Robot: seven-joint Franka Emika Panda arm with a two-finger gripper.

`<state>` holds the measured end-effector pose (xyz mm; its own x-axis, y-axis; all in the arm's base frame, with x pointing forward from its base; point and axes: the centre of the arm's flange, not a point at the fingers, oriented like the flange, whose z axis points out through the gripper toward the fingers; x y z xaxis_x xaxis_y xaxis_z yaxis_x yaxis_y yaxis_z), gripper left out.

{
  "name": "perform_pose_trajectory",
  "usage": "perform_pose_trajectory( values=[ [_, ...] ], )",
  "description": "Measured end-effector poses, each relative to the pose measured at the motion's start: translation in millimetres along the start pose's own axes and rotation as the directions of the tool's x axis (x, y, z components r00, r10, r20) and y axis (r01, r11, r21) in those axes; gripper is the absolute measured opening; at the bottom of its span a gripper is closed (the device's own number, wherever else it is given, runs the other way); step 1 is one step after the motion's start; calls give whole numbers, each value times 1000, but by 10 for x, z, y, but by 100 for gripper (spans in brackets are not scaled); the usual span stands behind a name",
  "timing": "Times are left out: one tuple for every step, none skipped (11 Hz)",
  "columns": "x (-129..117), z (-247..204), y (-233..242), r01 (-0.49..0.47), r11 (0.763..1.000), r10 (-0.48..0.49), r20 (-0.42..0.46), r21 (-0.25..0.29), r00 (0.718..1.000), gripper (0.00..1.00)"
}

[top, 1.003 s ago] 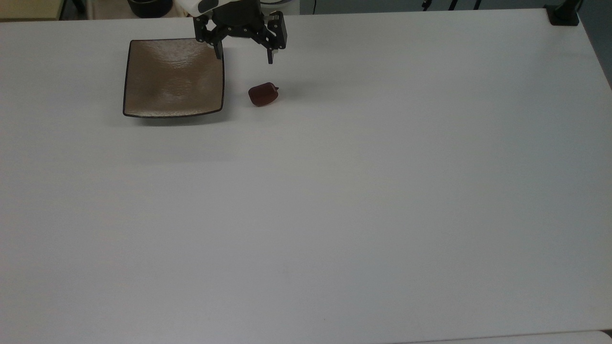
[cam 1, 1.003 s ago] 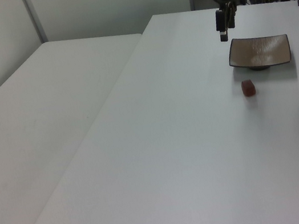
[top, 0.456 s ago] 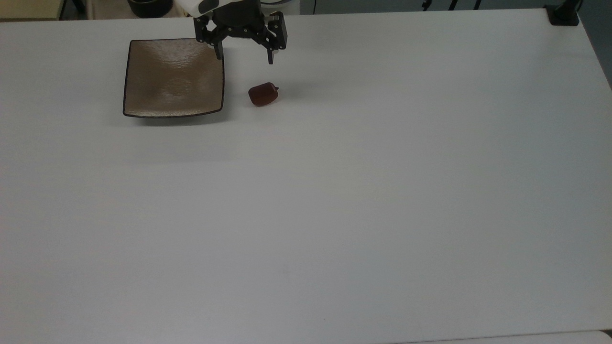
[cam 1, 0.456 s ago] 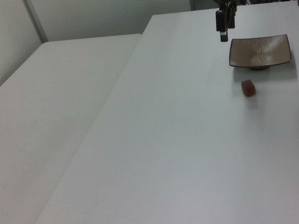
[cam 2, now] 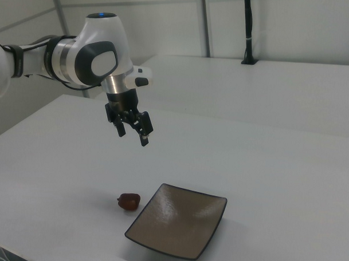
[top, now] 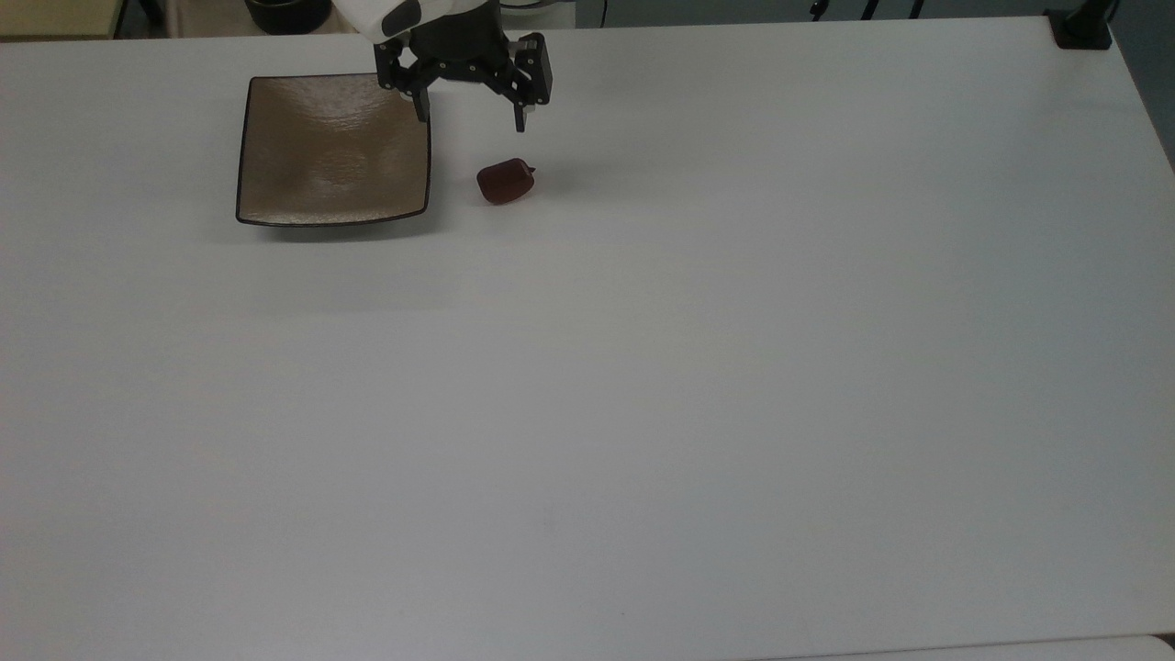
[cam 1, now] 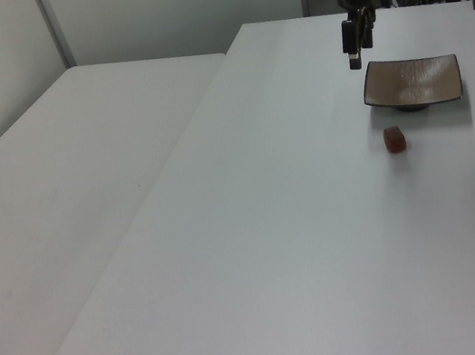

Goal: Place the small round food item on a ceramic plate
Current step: 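Lower the gripper onto the reddish-brown food item and close on it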

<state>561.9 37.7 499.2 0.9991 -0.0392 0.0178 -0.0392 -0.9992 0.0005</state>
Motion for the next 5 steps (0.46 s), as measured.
perform_pose_trajectory(
  values=[
    [31,24,-14,-21,1000,21,-20,3,1000,100],
    [48,56,-29,-41,999,41,-26,4,999,100],
    [53,105,-41,-58,998,58,-19,3,998,100],
    [59,171,-51,-79,997,79,-10,2,997,100],
    [60,257,-57,-123,992,123,-1,2,992,100]
  ],
)
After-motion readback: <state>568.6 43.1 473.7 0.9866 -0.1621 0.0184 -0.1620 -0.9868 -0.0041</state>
